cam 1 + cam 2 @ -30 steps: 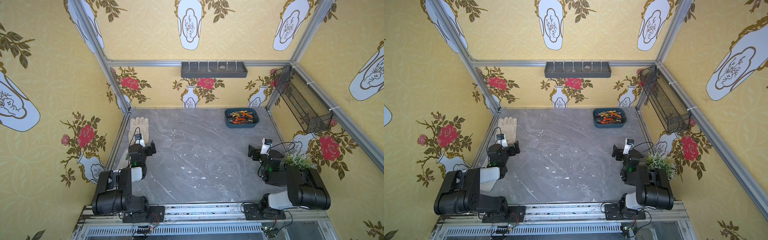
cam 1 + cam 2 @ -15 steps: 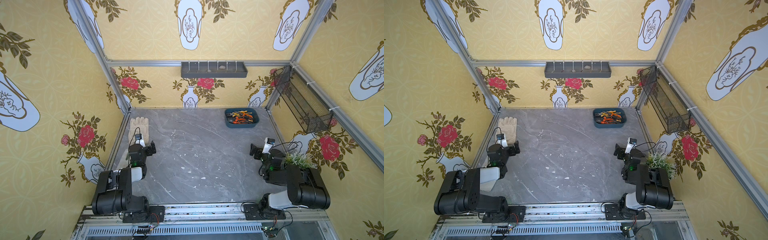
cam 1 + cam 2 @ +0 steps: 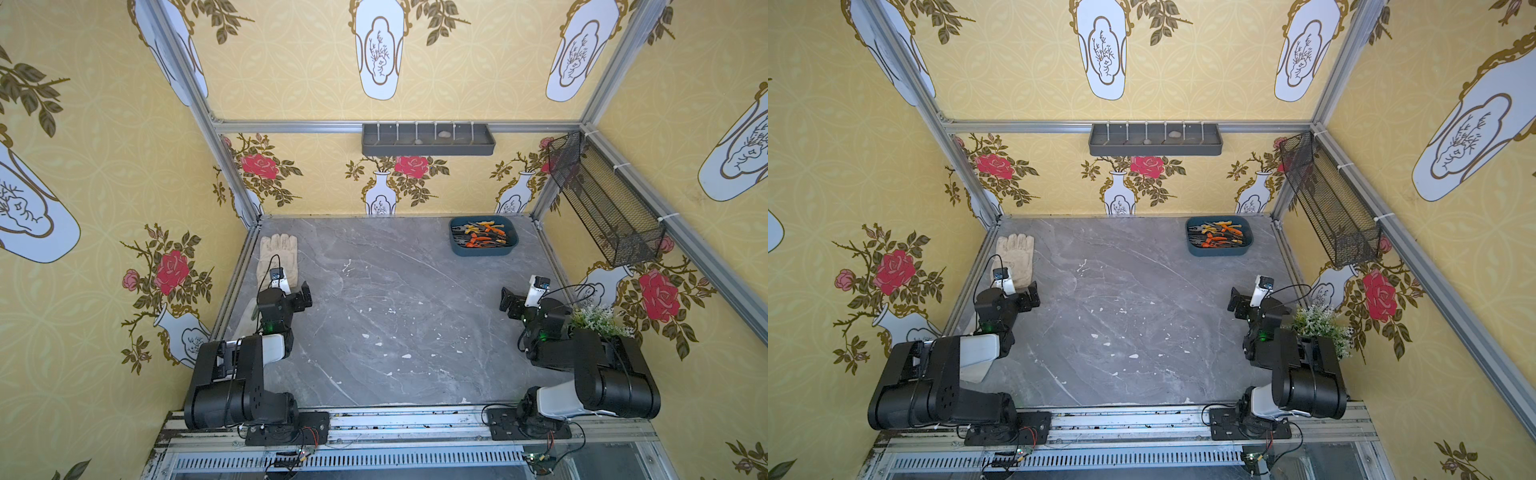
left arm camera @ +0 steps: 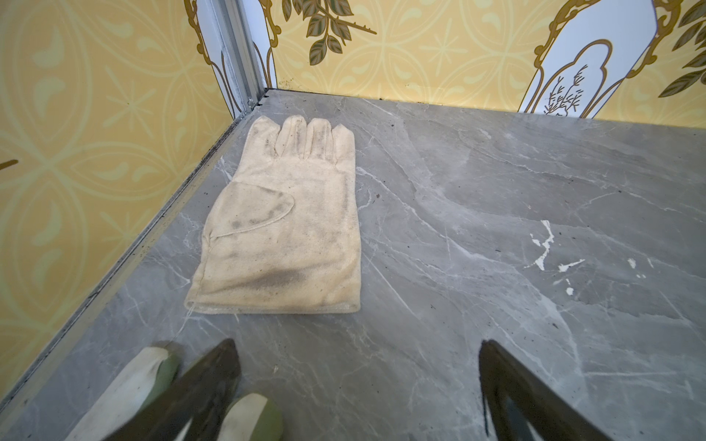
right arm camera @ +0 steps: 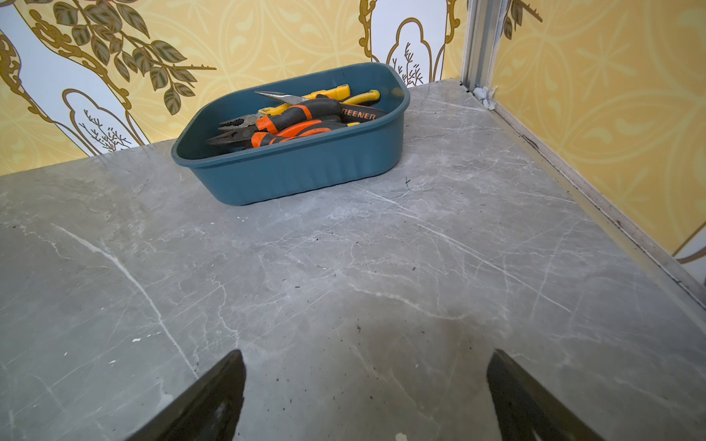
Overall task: Take the pliers out of the storage box
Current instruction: Move the storage box to the center of the board.
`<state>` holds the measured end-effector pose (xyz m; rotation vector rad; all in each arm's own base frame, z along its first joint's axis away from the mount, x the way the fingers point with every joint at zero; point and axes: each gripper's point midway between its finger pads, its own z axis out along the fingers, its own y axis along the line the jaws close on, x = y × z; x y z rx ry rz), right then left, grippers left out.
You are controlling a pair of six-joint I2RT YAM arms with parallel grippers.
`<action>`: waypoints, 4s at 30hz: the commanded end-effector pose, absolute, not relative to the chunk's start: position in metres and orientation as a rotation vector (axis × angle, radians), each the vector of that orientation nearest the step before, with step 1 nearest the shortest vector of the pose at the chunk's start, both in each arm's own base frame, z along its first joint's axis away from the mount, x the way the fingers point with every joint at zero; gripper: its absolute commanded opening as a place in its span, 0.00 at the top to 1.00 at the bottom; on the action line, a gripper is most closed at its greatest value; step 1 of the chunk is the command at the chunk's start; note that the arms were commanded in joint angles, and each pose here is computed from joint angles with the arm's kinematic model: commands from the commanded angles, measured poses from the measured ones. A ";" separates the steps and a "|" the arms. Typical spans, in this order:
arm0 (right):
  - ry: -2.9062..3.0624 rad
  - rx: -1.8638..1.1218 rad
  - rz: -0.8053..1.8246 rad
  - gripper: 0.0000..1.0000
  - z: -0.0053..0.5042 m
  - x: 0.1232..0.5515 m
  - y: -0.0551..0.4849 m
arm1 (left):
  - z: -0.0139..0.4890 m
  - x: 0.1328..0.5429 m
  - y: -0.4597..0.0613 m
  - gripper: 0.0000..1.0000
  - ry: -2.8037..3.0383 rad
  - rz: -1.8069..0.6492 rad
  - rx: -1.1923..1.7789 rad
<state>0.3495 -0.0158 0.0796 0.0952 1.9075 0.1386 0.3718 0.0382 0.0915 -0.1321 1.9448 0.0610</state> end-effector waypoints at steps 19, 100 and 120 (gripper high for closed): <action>2.304 0.298 -0.114 0.03 0.161 0.418 0.025 | 0.190 0.451 -0.150 0.01 2.115 -0.155 0.192; 2.676 0.674 0.784 0.78 0.079 0.487 0.231 | 0.195 0.493 -0.215 0.01 2.286 -0.374 0.012; 2.594 0.419 1.220 0.51 0.166 0.415 0.416 | 0.217 0.425 -0.127 0.01 2.282 -0.293 -0.155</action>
